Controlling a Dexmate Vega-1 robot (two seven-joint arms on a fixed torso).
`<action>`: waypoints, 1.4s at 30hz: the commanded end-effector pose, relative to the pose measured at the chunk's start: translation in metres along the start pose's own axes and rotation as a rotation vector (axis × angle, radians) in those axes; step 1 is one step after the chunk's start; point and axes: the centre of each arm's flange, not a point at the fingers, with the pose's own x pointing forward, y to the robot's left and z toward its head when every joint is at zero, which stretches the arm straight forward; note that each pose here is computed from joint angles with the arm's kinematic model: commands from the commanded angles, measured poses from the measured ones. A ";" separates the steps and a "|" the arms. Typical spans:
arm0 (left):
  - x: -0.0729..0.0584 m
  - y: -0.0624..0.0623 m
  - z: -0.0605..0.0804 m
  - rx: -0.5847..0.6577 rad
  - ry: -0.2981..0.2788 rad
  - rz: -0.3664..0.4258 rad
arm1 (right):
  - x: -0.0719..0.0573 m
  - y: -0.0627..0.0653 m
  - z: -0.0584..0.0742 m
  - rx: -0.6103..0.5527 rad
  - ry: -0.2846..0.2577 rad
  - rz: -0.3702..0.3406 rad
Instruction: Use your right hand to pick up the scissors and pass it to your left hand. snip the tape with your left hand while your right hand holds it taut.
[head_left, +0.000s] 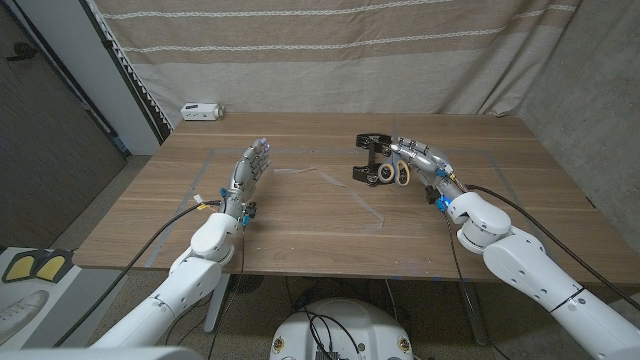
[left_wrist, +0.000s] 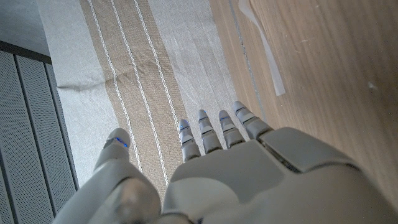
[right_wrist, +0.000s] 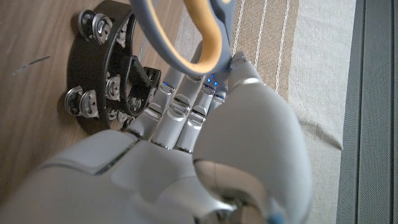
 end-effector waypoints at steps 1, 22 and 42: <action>0.008 -0.010 0.001 0.019 -0.002 -0.052 | 0.002 0.003 0.008 0.051 -0.048 0.003; 0.006 -0.030 0.012 0.052 0.032 -0.096 | 0.003 0.012 0.017 0.158 -0.150 0.038; 0.001 -0.037 0.029 0.038 0.032 -0.057 | 0.009 0.020 0.023 0.218 -0.177 0.094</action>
